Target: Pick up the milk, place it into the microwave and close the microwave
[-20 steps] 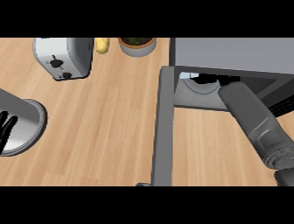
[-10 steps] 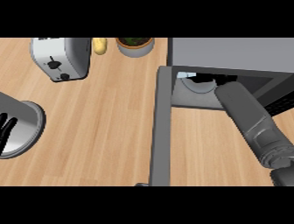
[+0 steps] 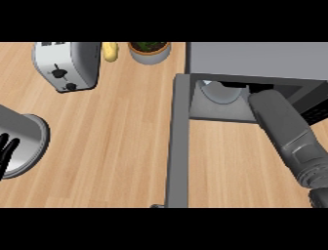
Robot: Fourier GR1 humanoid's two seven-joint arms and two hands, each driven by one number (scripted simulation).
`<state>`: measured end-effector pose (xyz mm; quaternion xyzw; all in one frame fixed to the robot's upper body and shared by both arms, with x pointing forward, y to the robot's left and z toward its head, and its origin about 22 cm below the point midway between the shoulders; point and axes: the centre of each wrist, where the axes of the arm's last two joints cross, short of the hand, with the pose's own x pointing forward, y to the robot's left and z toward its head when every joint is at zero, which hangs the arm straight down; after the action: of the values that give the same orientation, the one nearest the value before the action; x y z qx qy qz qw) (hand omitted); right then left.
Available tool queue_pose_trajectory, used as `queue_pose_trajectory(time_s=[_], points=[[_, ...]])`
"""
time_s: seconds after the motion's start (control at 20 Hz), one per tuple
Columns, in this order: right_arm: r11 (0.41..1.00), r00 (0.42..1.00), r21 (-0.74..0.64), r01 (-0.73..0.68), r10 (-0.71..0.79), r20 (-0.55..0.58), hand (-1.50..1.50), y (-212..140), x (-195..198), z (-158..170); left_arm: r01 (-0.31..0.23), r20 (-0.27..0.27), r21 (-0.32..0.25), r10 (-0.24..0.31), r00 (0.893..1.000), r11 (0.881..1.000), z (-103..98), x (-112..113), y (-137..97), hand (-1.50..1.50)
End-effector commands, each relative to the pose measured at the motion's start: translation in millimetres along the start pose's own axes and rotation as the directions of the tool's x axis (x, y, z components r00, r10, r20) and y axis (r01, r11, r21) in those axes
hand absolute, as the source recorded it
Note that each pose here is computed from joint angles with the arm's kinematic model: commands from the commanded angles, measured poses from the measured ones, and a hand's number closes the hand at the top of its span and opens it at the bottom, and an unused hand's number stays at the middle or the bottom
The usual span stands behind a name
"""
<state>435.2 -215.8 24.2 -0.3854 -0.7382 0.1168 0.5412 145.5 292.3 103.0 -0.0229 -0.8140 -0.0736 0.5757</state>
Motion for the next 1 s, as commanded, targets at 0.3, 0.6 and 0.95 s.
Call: queue_pose_trajectory(time_s=[0.3,0.6,0.95], points=[[0.998,0.999,-0.045,0.052,-0.051,0.015,-1.5,-30,-17,-15,-0.001,-0.011,0.001,0.001,1.0,1.0,7,2,-19,-1.5],[0.982,0.983,0.028,0.185,-0.186,0.01,-1.5,-29,-30,-3,-0.009,-0.002,0.017,0.009,1.0,1.0,12,14,-16,-1.5],[0.951,0.954,0.068,0.3,-0.298,-0.034,-1.5,-23,-63,35,-0.003,-0.02,0.013,0.003,1.0,1.0,14,12,-18,-1.5]])
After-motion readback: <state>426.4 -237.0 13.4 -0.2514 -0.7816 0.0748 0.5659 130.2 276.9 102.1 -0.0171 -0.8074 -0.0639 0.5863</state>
